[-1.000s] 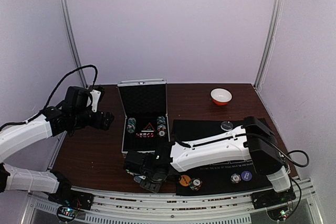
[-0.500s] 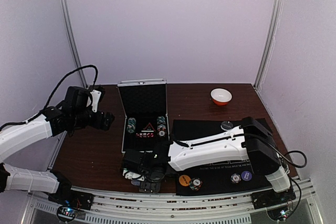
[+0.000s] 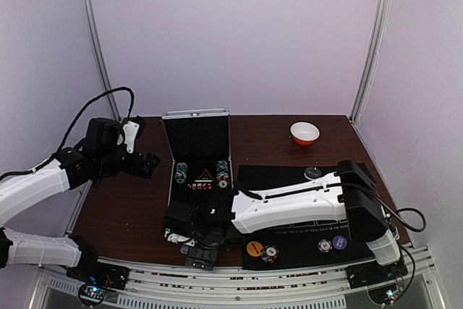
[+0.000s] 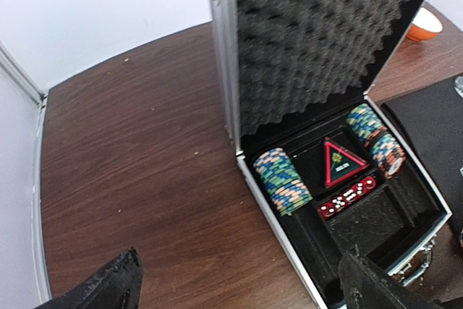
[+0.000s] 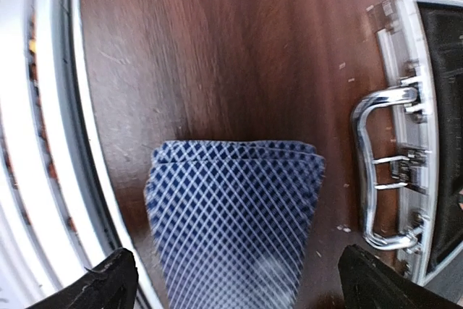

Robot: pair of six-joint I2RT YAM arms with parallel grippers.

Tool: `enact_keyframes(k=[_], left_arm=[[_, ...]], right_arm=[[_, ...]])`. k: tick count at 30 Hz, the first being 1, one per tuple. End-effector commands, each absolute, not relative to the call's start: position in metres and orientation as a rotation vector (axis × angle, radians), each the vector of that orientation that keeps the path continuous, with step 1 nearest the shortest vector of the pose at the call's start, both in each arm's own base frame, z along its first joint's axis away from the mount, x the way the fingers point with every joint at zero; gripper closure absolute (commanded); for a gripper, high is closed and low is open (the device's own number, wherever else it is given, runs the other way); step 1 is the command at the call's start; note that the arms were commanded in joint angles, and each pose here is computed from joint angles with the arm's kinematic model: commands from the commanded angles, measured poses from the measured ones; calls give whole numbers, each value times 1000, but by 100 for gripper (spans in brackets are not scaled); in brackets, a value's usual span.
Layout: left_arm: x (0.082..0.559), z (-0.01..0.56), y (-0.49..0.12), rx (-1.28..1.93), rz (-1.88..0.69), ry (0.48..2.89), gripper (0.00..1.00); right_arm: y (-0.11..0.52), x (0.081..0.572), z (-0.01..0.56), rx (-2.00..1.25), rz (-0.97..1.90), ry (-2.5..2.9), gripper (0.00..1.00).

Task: Distribute texas hold em gaming equipment
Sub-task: Adjust the face-down deck piles at the corner of the board, then pick up the face-down deck piles from the corner of the board.

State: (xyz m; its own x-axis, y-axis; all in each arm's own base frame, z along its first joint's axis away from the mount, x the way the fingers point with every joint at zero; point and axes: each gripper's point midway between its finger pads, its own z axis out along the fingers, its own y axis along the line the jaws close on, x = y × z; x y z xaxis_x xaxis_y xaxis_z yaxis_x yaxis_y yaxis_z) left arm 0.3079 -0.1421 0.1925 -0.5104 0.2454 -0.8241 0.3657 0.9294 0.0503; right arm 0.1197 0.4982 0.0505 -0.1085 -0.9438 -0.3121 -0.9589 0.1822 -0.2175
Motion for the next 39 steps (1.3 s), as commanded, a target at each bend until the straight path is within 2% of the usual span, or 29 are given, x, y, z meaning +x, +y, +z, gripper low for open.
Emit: enact_keyframes(k=[1, 6, 10, 12, 16, 20, 23, 28, 39], left_arm=[[309, 238, -166, 508, -302, 1991, 2], [284, 287, -200, 710, -506, 1836, 2], [225, 296, -248, 1106, -711, 1703, 2], [191, 284, -271, 1331, -678, 1654, 2], [126, 225, -294, 1824, -559, 1565, 2], [109, 160, -280, 2114, -451, 1688, 2], [102, 129, -280, 2230, -394, 1653, 2], [102, 92, -301, 2249, -384, 1592, 2], [112, 62, -309, 2205, -337, 1663, 2]], right_arm=[[507, 103, 147, -1654, 252, 2031, 0], [484, 94, 197, -1449, 473, 2086, 0], [425, 122, 189, -1123, 534, 2268, 0], [391, 141, 179, -910, 562, 2369, 0], [340, 157, 165, -584, 694, 2438, 0], [318, 156, 174, -401, 826, 2397, 0], [309, 152, 162, -359, 843, 2420, 0], [321, 143, 144, -441, 853, 2484, 0], [335, 146, 138, -598, 756, 2511, 0]])
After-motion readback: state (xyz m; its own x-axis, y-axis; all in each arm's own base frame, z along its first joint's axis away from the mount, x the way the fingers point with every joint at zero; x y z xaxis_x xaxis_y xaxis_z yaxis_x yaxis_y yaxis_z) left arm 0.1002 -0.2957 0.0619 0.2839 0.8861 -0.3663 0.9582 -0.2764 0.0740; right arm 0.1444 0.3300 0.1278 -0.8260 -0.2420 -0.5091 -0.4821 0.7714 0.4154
